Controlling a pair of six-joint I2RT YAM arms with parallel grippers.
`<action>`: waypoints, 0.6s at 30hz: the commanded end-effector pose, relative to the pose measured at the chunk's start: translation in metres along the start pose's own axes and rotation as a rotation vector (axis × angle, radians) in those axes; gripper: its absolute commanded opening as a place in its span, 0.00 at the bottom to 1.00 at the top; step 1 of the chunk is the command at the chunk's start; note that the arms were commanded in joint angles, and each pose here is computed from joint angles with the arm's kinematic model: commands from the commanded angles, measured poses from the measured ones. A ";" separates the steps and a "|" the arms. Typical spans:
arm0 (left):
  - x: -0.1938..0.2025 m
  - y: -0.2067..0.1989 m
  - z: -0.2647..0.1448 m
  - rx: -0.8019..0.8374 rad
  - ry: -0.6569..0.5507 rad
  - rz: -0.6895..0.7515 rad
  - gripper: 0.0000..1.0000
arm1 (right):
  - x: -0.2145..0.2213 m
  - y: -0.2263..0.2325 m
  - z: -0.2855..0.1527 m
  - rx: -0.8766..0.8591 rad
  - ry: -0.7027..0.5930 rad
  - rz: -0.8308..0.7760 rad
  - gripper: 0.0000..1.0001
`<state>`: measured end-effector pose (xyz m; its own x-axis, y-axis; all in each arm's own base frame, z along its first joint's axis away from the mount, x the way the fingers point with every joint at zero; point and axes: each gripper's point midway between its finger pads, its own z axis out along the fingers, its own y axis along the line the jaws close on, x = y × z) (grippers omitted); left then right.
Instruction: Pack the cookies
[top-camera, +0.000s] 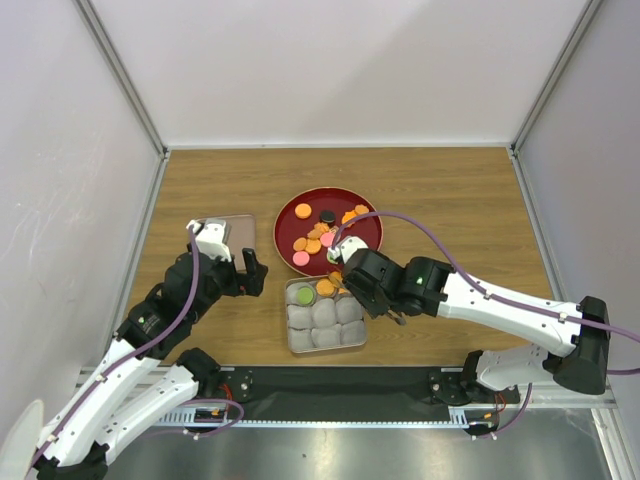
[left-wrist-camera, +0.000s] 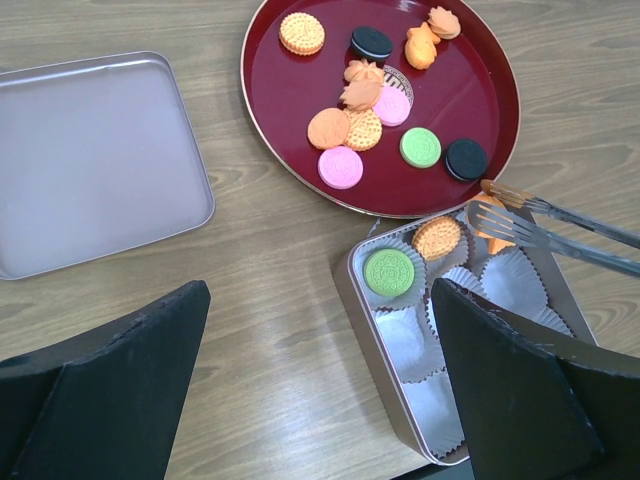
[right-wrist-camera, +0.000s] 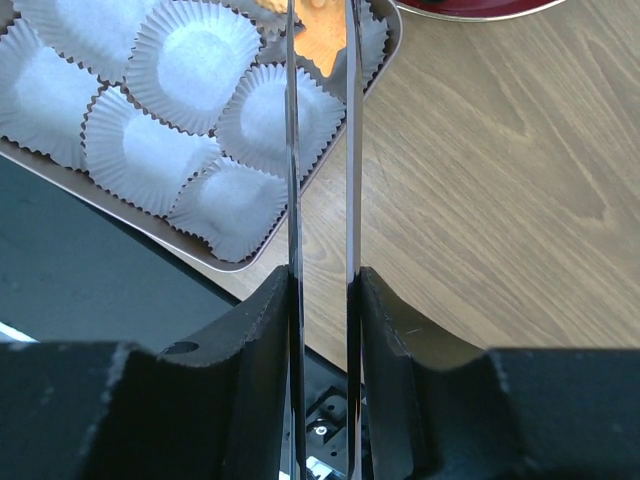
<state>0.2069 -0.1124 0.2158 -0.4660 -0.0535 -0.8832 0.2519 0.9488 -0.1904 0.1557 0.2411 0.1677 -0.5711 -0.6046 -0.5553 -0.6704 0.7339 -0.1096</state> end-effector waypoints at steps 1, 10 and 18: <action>-0.009 -0.002 -0.001 0.000 -0.026 0.003 1.00 | -0.007 -0.006 0.002 0.047 -0.034 -0.015 0.14; -0.008 -0.002 -0.001 0.002 -0.026 0.005 1.00 | -0.007 -0.004 -0.005 0.046 -0.048 -0.006 0.15; -0.008 -0.003 -0.001 0.002 -0.025 0.006 1.00 | -0.003 -0.005 -0.010 0.046 -0.048 -0.001 0.15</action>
<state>0.2065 -0.1131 0.2155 -0.4657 -0.0494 -0.8836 0.2537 0.9491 -0.1868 0.1530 0.2402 0.1667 -0.5560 -0.6168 -0.5571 -0.6729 0.7275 -0.1339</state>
